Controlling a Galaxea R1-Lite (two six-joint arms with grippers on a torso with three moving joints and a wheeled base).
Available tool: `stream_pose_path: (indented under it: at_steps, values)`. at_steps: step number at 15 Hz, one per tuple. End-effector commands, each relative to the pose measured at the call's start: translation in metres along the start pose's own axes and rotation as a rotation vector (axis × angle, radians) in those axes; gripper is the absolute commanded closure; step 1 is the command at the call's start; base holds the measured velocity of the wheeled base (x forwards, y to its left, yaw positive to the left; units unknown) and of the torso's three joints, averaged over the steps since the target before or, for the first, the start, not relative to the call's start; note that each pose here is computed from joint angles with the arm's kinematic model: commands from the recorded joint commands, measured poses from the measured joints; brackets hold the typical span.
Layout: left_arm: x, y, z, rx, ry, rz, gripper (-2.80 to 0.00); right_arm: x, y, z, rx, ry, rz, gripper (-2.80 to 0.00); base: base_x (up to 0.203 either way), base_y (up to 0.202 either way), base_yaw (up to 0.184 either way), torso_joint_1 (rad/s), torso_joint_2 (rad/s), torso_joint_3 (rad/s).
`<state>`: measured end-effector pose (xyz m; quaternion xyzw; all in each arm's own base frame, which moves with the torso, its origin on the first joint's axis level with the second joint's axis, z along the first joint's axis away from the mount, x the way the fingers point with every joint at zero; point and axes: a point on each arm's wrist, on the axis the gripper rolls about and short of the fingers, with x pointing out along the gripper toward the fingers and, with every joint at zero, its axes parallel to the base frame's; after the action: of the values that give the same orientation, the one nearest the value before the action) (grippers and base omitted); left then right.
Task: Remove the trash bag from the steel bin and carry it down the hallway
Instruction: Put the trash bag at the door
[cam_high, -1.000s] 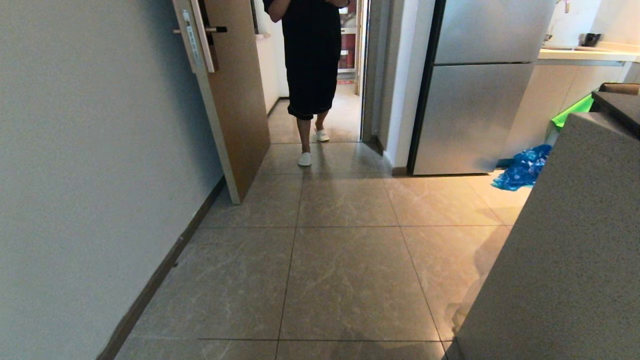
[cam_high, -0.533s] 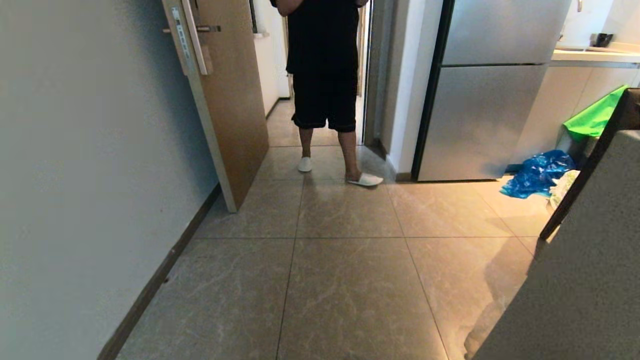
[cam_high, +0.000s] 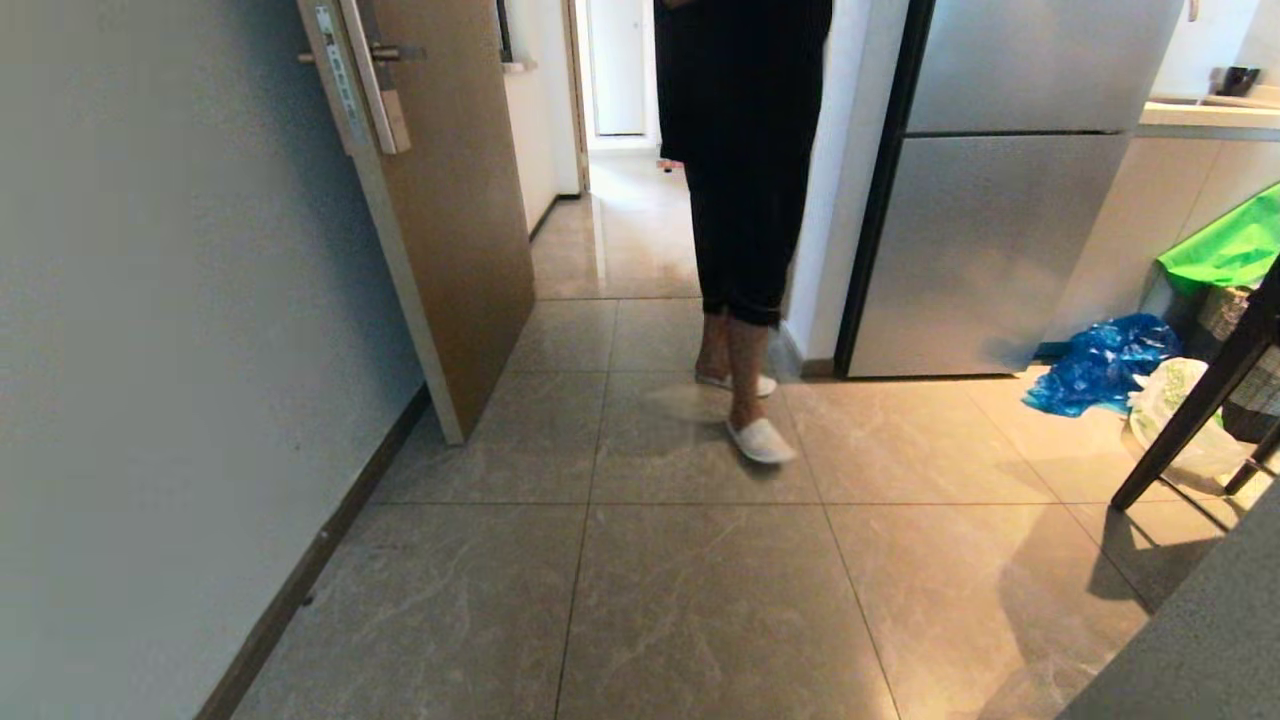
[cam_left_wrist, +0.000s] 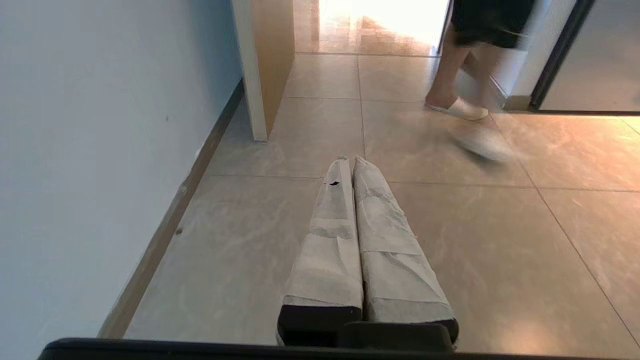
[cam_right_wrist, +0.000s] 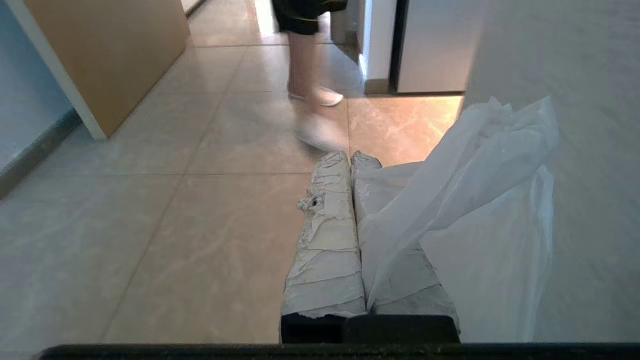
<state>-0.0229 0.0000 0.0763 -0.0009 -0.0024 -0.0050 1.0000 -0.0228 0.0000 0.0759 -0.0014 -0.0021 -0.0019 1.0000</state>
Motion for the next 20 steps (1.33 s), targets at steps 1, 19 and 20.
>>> stream_pose_path:
  at_steps: [1,19,20]
  values:
    - [0.0,0.0,-0.0001,0.0,0.0,0.001,0.0,0.0001,0.0,0.0001,0.0,0.001,0.001,0.0,0.198,0.0,-0.002,0.007,0.0,0.002]
    - [0.0001,0.0,-0.0005,-0.001,0.002,0.001,0.0,0.0001,0.0,0.0001,0.0,0.001,0.001,0.0,0.193,0.0,0.001,0.003,0.0,0.003]
    - [0.0001,0.0,-0.0005,-0.001,0.002,0.001,0.0,0.0001,0.0,0.0001,0.0,0.001,0.001,0.0,0.193,0.0,0.001,0.002,0.0,0.002]
